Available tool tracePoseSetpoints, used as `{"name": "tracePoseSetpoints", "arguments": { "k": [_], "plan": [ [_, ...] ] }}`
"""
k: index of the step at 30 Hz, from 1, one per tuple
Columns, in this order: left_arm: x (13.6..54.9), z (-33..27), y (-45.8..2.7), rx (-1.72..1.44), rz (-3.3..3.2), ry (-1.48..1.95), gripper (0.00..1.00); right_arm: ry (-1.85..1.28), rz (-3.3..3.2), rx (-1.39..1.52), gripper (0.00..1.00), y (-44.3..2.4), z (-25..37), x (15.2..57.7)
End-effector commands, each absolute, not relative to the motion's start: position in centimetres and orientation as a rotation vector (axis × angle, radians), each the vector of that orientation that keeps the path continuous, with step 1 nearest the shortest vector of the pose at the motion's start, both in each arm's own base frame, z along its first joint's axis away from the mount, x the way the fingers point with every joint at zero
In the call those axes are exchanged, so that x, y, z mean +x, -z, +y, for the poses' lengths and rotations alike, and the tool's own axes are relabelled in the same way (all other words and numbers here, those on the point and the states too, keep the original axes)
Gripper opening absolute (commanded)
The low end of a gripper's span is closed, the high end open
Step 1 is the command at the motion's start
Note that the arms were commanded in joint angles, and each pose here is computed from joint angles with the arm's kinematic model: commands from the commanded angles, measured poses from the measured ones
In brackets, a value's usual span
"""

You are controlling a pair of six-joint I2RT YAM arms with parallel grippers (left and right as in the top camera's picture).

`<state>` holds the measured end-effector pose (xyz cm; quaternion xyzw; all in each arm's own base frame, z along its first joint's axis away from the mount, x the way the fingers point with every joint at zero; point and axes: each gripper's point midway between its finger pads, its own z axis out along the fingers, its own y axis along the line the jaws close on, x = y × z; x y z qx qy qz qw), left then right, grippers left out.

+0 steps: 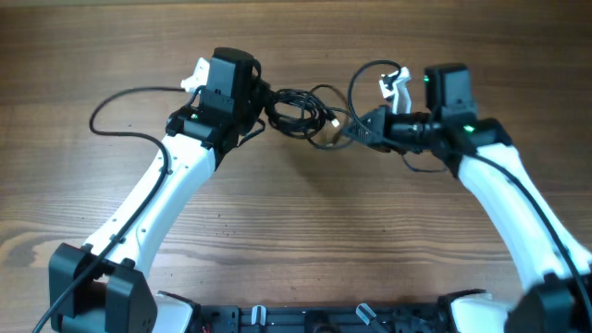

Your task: Untangle cables

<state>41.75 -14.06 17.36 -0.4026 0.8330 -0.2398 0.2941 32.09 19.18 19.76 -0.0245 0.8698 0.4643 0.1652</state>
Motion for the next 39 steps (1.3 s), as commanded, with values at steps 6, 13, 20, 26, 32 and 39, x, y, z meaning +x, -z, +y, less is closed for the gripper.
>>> {"name": "tracePoseSetpoints", "arguments": {
  "k": [6,13,20,26,32,39],
  "plan": [
    [41.2,-10.4,-13.0,-0.768,2.396,0.212,0.04,-1.459,2.236,-0.200,0.04,-27.8,18.1,29.5],
    [39.6,-10.5,-9.5,-0.703,2.549,0.131,0.04,-1.006,2.347,0.210,0.04,-23.9,11.5,33.7],
    [39.6,-18.4,-11.3,0.023,2.612,0.591,0.04,-0.904,2.460,0.217,0.04,-21.5,12.5,32.7],
    [37.4,-23.0,-13.6,0.487,2.477,0.903,0.60,-0.908,2.513,0.089,0.04,-20.5,13.0,31.5],
    [34.4,-26.4,-14.8,0.829,2.324,1.044,0.88,-0.958,2.520,-0.005,0.04,-20.4,13.8,30.9],
    [32.1,-30.6,-14.0,1.035,2.241,1.031,0.79,-1.008,2.509,-0.034,0.04,-20.7,14.3,30.6]
  ]
}}
